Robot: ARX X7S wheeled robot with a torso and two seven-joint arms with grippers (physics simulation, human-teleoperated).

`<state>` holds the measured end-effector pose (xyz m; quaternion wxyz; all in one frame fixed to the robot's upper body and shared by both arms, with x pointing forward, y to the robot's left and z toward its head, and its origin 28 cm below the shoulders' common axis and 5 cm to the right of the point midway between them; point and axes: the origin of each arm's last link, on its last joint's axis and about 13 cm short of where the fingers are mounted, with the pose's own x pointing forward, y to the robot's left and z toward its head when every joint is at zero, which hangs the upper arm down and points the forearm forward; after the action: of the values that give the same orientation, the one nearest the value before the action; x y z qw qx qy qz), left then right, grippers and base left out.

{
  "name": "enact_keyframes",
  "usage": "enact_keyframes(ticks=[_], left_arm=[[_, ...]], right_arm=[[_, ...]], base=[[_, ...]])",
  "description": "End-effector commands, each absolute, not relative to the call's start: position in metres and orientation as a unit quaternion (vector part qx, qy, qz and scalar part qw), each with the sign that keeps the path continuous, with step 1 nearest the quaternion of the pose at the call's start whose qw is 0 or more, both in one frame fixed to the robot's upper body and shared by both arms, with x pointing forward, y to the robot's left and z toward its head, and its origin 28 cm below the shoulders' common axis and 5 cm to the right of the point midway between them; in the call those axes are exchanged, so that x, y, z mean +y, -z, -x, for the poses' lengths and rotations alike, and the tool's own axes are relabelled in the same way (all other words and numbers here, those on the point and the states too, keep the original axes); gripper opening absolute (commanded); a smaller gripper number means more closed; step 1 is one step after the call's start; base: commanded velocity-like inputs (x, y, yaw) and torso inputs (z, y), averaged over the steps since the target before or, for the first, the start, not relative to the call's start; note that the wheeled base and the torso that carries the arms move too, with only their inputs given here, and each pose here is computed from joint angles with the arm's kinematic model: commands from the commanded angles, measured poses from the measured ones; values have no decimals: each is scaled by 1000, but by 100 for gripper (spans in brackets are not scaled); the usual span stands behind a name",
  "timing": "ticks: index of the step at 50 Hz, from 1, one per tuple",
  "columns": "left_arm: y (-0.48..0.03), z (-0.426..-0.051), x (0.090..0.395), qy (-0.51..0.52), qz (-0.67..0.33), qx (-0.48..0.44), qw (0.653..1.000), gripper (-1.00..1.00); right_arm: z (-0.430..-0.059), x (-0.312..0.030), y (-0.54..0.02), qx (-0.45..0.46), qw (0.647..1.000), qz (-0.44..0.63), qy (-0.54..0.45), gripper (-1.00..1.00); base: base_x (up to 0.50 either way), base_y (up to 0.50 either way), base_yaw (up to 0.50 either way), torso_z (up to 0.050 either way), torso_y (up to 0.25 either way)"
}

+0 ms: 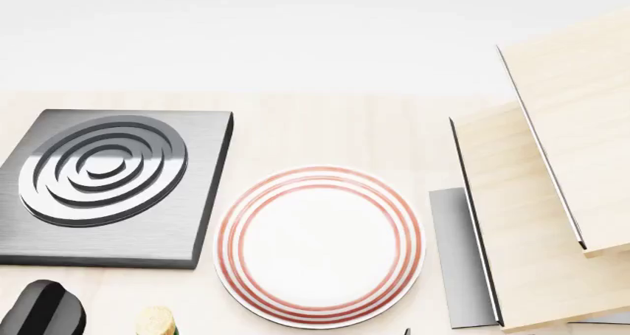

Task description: Pick up the akita bowl and put it on the plate.

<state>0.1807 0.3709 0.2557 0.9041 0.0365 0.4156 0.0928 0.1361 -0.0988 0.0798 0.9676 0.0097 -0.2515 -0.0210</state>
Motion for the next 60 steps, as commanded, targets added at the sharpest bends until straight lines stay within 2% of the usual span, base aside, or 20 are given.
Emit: enact_keyframes(ticks=[1, 29, 60], left_arm=[[-247, -183, 379, -113, -15, 456, 883, 100], [-231, -176, 383, -124, -24, 514, 848, 100], [-213, -189, 376, -124, -36, 521, 844, 100]], right_arm=[[-135, -99, -80, -255, 967, -12, 19, 100], [-136, -98, -79, -261, 965, -8, 18, 100], [-136, -97, -77, -260, 965, -9, 16, 100]], base=[[0, 0, 0, 0, 0], [0, 0, 0, 0, 0], [0, 0, 0, 0, 0]])
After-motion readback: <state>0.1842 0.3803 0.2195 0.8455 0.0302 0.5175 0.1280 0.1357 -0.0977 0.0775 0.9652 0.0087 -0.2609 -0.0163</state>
